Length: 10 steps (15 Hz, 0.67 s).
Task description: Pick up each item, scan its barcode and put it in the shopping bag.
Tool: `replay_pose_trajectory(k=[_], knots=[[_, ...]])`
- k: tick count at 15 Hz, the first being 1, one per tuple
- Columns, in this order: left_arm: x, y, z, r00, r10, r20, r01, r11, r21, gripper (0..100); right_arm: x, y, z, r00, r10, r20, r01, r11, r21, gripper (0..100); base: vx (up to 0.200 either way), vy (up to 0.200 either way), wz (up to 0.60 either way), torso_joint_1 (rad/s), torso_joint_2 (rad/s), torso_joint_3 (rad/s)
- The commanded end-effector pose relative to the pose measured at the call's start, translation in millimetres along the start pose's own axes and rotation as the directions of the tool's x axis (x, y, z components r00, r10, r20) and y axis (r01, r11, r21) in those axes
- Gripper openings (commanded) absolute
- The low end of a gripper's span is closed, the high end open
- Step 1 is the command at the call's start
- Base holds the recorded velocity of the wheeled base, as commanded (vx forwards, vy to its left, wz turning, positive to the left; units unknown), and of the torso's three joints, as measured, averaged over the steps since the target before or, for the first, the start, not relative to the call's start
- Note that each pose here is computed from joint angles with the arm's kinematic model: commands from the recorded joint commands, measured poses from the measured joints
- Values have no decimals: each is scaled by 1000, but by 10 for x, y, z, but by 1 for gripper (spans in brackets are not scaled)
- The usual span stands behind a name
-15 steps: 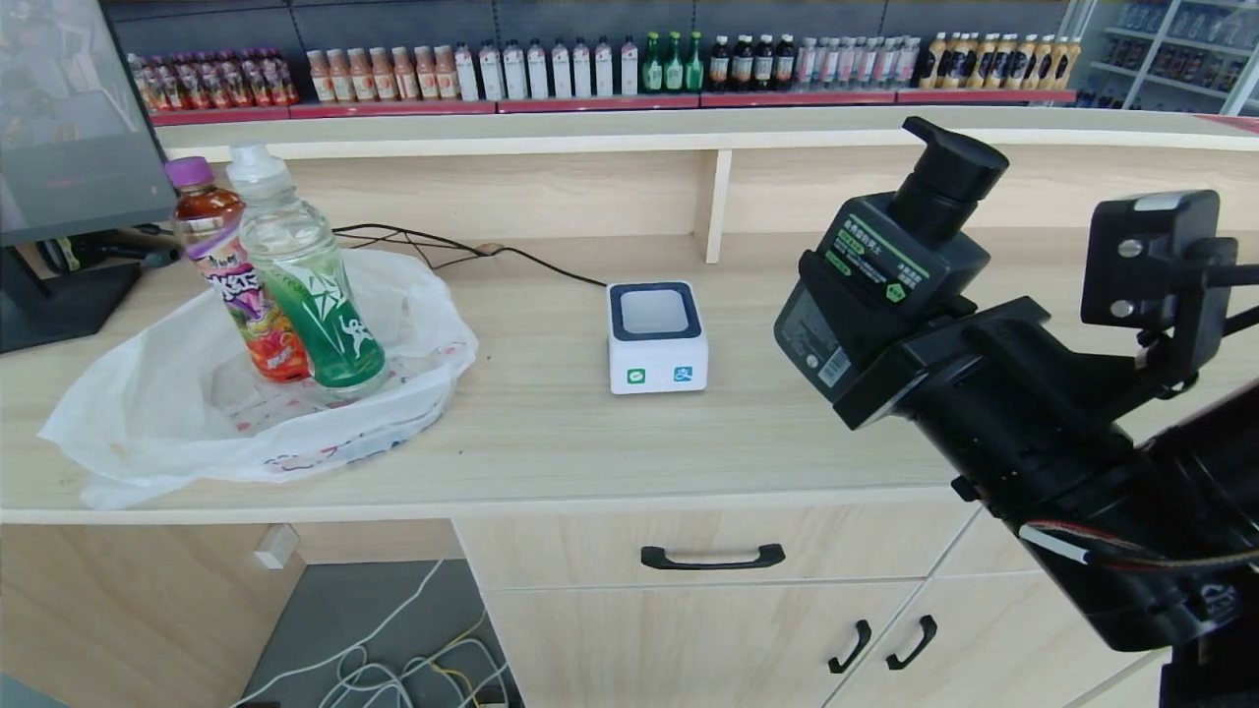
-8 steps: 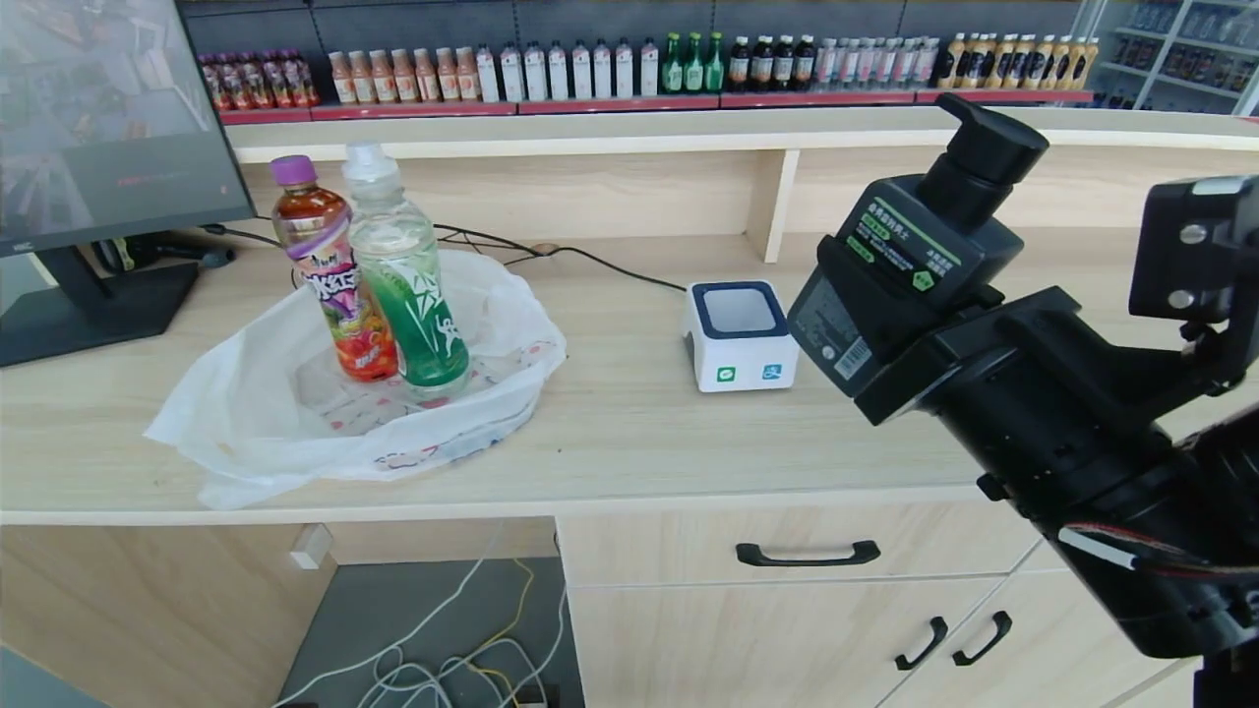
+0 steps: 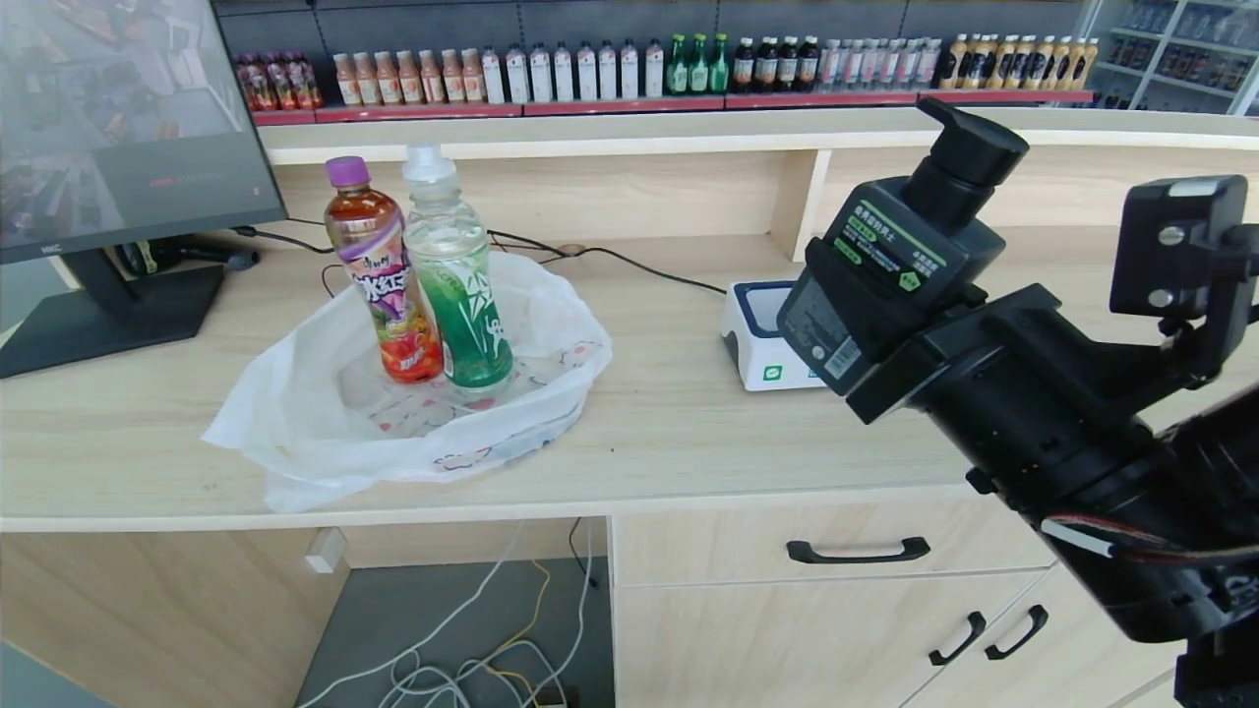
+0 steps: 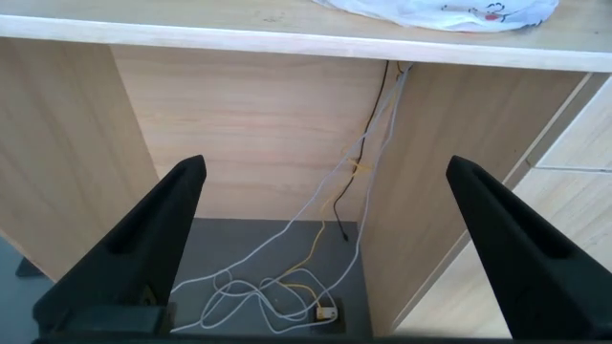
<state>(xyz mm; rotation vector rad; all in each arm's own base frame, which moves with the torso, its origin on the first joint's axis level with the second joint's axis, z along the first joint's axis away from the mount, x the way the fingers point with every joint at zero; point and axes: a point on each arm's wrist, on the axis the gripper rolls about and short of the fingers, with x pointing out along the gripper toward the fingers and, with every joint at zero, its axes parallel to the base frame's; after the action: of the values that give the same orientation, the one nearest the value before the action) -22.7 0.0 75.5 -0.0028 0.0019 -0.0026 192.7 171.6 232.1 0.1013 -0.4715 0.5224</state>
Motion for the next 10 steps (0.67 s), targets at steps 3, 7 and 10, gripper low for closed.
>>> replay_pose_trajectory(k=[3, 7, 10], knots=[[1, 0, 0, 1000, -1, -1, 1, 1000, 0, 100, 135, -258, -241, 997, 72, -37, -75, 994, -74, 0, 0, 0, 0, 0, 0, 0], [1, 0, 0, 1000, 1, -1, -1, 1000, 0, 100, 495, -420, -420, 988, 155, 15, -153, 981, -117, 0, 0, 0, 0, 0, 0, 0], [0, 0, 0, 1000, -1, 0, 1, 1000, 0, 100, 682, -467, -509, 981, 192, 41, -184, 972, -145, 0, 0, 0, 0, 0, 0, 0]])
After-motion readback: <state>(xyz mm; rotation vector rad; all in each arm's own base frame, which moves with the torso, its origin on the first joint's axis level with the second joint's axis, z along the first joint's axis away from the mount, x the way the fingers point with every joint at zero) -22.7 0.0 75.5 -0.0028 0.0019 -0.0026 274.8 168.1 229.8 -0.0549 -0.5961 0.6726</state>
